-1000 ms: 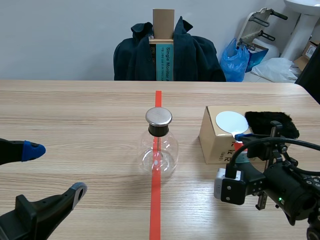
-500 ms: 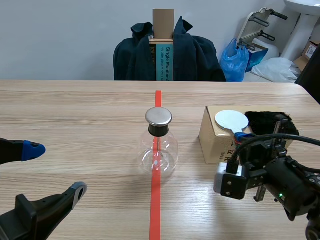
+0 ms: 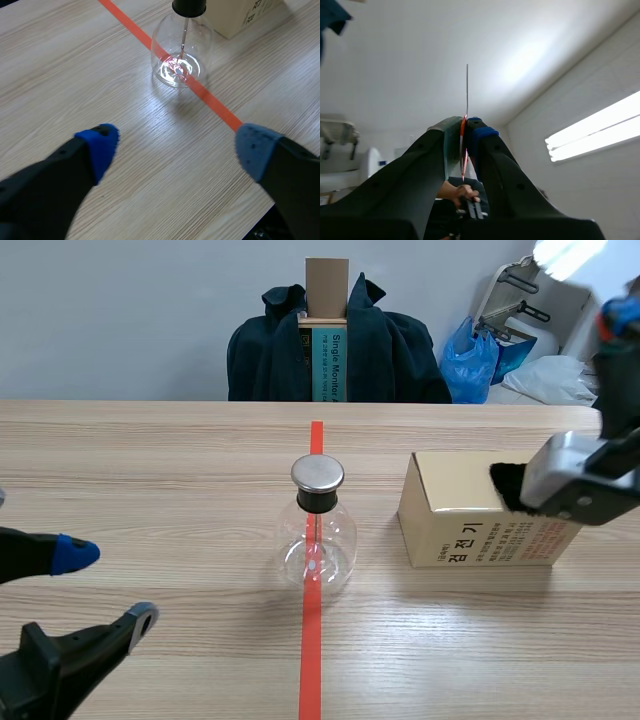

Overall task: Do the electroscope experiment.
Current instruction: 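Bring the plate to the electroscope and point at the metal foil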

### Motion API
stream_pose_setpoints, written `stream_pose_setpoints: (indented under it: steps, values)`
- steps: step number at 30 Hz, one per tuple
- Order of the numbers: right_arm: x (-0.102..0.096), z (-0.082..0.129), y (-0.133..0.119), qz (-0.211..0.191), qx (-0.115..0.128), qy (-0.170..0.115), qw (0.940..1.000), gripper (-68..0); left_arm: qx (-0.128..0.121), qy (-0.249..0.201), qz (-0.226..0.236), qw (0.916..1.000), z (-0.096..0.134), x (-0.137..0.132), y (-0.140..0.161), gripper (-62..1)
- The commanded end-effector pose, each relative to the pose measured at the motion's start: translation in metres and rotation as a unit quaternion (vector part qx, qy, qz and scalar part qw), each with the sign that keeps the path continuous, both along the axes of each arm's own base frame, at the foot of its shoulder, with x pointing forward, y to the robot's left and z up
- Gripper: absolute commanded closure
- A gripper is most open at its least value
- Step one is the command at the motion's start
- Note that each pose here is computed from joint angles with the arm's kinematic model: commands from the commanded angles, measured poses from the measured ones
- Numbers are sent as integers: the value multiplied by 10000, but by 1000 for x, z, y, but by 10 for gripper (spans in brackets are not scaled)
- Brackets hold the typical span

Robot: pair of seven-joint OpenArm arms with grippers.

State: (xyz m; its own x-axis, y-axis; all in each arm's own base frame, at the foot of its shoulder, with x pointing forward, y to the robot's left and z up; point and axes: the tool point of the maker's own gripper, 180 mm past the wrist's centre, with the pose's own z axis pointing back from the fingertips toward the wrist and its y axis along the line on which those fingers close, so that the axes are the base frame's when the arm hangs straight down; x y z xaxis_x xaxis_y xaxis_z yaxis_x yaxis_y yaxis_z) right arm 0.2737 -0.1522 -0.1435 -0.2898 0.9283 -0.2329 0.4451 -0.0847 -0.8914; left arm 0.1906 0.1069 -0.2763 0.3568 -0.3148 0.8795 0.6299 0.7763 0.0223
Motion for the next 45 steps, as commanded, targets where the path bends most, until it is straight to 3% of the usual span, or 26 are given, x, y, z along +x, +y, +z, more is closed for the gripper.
stream_pose_setpoints:
  steps: [1, 5, 8, 14, 19, 23, 33, 37, 43, 45]
  values:
    - [-5, 34, -7, -40, -9, -628, 9980, -8, 20, -46, -88, 9999, 2, 7, 0, -290]
    - [-15, 87, -20, -277, -180, -1399, 9896, -8, 211, -9, 1, 9998, -12, 26, 17, -26]
    - [-26, 124, -28, -403, -83, -1915, 9806, -8, 245, -34, 46, 9997, -21, 47, 32, -27]
    - [-55, 181, -35, -413, 257, -2712, 9613, -8, -62, -213, -54, 9997, -37, 85, 52, -27]
    - [-77, 211, -39, -372, 484, -3160, 9468, -8, -344, -345, -184, 9986, -51, 107, 54, -27]
    - [-86, 222, -41, -359, 600, -3320, 9407, -8, -532, -369, -354, 9973, -65, 117, 41, -27]
    - [-89, 224, -42, -104, 858, -3297, 9401, -9, -1069, -302, -921, 9895, -93, 118, -19, -28]
    - [-89, 223, -39, -20, 817, -3272, 9414, -9, -1297, -318, -1050, 9855, -92, 114, -36, -30]
    - [-77, 215, -32, 343, 928, -2753, 9562, -8, -1440, -382, -1114, 9825, -92, 112, -54, -30]
    - [-69, 209, -28, 525, 1052, -2396, 9637, -8, -1498, -395, -1128, 9815, -91, 111, -58, -30]
